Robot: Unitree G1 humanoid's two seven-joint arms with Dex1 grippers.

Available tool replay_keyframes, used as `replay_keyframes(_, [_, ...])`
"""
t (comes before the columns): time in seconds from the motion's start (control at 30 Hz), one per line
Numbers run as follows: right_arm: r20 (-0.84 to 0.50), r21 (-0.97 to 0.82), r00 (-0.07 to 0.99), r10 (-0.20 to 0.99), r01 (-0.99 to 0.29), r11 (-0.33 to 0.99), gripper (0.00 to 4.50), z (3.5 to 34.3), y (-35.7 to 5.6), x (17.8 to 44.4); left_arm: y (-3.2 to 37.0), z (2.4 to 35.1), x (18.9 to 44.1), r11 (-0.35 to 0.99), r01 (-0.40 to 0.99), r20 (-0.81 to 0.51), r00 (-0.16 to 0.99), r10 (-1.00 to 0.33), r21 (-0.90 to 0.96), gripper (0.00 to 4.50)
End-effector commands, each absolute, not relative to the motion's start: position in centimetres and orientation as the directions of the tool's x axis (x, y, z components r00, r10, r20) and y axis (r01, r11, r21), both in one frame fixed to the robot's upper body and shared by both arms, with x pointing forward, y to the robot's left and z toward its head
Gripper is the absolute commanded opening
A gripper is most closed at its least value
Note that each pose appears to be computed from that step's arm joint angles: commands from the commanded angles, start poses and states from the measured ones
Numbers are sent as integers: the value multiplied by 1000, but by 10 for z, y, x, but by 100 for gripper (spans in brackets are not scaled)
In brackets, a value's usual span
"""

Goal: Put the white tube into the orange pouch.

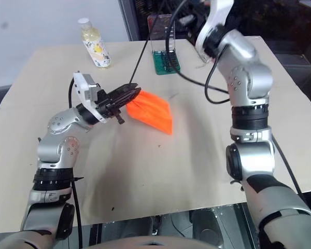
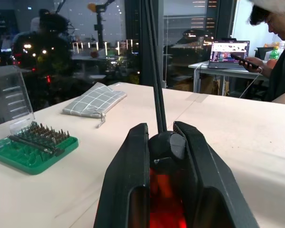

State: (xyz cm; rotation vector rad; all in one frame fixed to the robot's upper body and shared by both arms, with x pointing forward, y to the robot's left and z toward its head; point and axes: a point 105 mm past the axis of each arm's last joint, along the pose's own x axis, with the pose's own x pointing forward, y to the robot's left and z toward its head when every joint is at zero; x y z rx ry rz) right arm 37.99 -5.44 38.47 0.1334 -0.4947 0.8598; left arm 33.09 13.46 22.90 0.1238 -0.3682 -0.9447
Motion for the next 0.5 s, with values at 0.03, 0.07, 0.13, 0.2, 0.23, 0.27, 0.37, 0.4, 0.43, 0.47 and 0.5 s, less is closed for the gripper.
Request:
replay_keyframes(0.03, [683, -57, 502, 531, -688, 724, 0, 449, -102, 360, 141, 225, 329, 592, 758, 234, 545, -805, 273, 27])
replay_keyframes(0.07, [703, -35, 498, 507, -688, 725, 0, 456, -107, 359, 141, 224, 329, 593, 757, 234, 545, -805, 274, 27])
replay_keyframes(0.13, [747, 24, 489, 451, -697, 717, 0, 469, -119, 356, 141, 223, 329, 598, 755, 236, 550, -801, 270, 27])
replay_keyframes(0.2, [777, 84, 487, 398, -707, 702, 0, 479, -130, 355, 141, 221, 330, 603, 752, 234, 556, -798, 268, 27])
replay_keyframes(0.23, [783, 99, 489, 386, -710, 697, 0, 480, -134, 355, 141, 220, 330, 604, 750, 232, 558, -797, 269, 27])
replay_keyframes(0.27, [782, 105, 491, 383, -710, 696, 0, 480, -134, 355, 142, 219, 330, 605, 749, 230, 560, -796, 269, 27])
replay_keyframes(0.37, [731, 54, 516, 445, -695, 717, 0, 465, -126, 361, 142, 219, 331, 605, 755, 235, 559, -795, 254, 27])
replay_keyframes(0.4, [704, 44, 531, 472, -696, 717, 32, 457, -122, 364, 142, 220, 331, 604, 758, 236, 557, -796, 249, 77])
replay_keyframes(0.43, [680, 43, 546, 489, -696, 717, 71, 449, -120, 367, 142, 220, 330, 602, 759, 237, 555, -797, 247, 134])
replay_keyframes(0.47, [650, 40, 572, 500, -683, 729, 110, 441, -120, 371, 143, 220, 331, 607, 753, 234, 561, -794, 253, 179])
replay_keyframes(0.5, [623, 37, 598, 504, -666, 745, 151, 432, -122, 375, 144, 220, 332, 616, 744, 232, 571, -788, 259, 221])
